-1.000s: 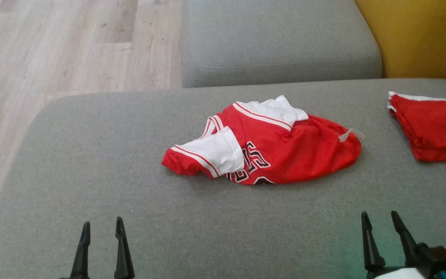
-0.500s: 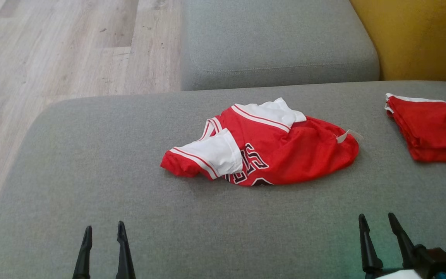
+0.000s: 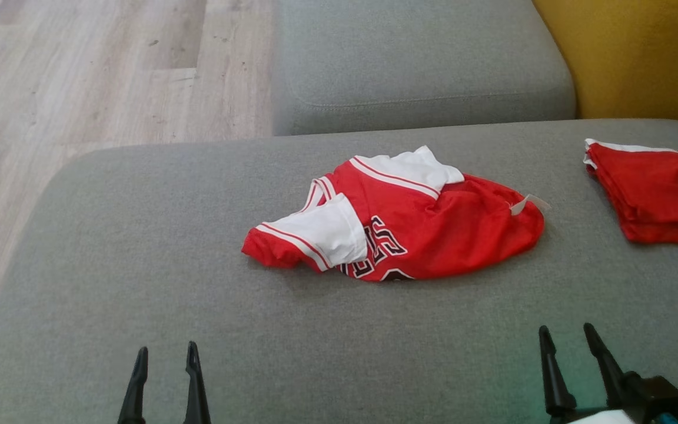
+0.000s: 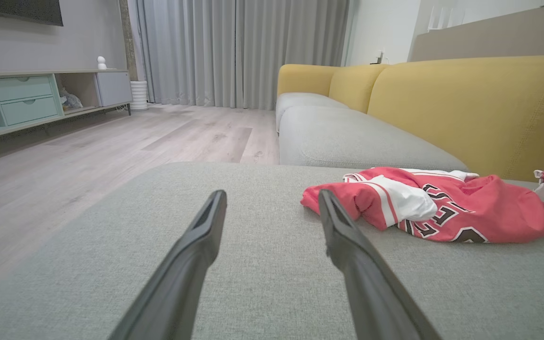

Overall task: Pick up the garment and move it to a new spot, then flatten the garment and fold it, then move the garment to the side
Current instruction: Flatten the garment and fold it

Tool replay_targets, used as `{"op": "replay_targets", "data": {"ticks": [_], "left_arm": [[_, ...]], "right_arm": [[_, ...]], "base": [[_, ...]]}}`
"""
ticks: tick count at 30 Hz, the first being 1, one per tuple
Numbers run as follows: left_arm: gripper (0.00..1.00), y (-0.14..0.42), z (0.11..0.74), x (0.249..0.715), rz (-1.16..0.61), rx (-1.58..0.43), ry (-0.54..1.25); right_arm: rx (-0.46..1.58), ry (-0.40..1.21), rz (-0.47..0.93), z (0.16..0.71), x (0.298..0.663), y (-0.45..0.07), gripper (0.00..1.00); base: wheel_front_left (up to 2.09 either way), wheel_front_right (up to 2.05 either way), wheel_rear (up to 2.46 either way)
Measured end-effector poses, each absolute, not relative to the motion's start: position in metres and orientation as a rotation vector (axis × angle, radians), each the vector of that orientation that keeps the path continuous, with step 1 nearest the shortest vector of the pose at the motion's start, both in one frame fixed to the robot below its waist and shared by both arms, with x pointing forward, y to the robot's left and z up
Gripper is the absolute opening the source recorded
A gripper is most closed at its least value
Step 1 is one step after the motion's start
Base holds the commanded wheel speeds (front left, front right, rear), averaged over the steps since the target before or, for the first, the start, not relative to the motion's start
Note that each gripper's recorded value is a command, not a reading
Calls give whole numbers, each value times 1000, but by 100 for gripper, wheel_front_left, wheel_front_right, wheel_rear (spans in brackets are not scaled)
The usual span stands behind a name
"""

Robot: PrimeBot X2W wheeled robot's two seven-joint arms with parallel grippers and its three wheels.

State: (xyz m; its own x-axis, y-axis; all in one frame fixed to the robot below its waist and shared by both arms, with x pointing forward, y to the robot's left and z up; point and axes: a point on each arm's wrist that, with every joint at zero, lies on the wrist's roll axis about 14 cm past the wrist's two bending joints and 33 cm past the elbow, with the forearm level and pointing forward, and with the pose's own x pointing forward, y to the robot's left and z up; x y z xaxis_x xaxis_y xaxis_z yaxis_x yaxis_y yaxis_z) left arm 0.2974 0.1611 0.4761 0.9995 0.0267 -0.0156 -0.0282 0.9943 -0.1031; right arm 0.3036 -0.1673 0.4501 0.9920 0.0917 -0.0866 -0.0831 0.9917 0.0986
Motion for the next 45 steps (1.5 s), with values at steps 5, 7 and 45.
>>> {"op": "replay_targets", "data": {"ticks": [5,7,45], "left_arm": [[100,148,459,299,-33,-108,73],[100,139,447,303,-71,-109,113],[0,56,363,475,-379,-44,465]], "right_arm": [[88,101,97,448,302,-164,100],[84,107,95,446,302,-164,100],[66,179,44,428,346,-178,100]], "base": [[0,0,0],[0,0,0],[0,0,0]]}}
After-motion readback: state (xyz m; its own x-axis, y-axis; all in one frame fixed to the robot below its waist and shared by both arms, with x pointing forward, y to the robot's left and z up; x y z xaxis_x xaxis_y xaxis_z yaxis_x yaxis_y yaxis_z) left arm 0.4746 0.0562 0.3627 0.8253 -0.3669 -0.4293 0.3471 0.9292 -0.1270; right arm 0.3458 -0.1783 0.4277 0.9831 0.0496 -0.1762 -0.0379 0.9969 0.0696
